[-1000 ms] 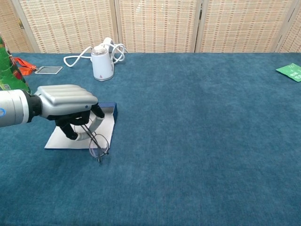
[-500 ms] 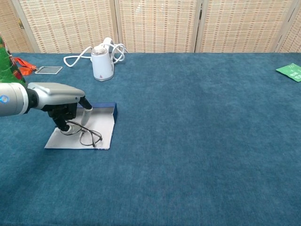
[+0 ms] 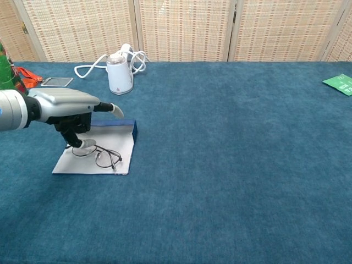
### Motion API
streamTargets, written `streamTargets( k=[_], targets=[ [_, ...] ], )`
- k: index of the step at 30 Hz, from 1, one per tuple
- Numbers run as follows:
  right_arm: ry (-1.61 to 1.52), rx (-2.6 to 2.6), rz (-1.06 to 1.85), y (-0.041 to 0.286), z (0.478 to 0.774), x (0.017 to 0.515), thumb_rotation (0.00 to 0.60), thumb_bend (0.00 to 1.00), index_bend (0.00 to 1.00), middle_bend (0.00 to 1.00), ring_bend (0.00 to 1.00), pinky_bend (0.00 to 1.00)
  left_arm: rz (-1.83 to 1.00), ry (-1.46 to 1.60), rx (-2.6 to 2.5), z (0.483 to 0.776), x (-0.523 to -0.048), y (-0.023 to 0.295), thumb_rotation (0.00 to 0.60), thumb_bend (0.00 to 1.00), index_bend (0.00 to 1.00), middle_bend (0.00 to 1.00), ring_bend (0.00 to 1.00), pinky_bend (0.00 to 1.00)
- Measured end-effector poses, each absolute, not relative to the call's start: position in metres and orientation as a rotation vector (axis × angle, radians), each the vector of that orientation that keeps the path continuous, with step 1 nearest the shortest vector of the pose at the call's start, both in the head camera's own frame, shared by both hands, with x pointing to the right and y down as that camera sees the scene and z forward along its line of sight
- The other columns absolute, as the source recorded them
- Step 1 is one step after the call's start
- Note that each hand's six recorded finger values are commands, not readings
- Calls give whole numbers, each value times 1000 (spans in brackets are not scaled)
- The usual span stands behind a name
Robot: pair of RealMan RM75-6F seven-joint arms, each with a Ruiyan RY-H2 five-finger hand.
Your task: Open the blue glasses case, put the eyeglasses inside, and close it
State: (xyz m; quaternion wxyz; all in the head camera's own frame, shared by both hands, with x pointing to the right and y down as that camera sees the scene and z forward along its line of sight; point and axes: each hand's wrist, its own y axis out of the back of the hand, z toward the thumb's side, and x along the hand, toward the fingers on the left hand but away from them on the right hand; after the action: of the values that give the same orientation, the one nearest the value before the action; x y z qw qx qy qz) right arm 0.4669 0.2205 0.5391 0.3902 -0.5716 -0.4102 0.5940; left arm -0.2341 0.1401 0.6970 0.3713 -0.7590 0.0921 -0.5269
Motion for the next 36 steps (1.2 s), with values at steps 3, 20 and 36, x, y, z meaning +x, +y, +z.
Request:
streamTargets(
  k=[3, 20, 36],
  targets=[
    [-1045, -1456, 1510, 221, 540, 467, 600, 214, 273, 271, 345, 302, -1340, 198, -1953, 701, -230, 148, 600, 454, 89, 976, 905, 960],
    [-1057, -1441, 1526, 226, 536, 474, 600, 214, 273, 272, 359, 302, -1373, 179, -1853, 727, -213, 130, 600, 454, 78, 976, 905, 960],
    [-1049, -1457, 1519, 223, 541, 471, 600, 213, 273, 272, 366, 302, -1346, 281, -1859, 707, -214, 129, 600, 278, 0, 976, 905, 960]
  ],
)
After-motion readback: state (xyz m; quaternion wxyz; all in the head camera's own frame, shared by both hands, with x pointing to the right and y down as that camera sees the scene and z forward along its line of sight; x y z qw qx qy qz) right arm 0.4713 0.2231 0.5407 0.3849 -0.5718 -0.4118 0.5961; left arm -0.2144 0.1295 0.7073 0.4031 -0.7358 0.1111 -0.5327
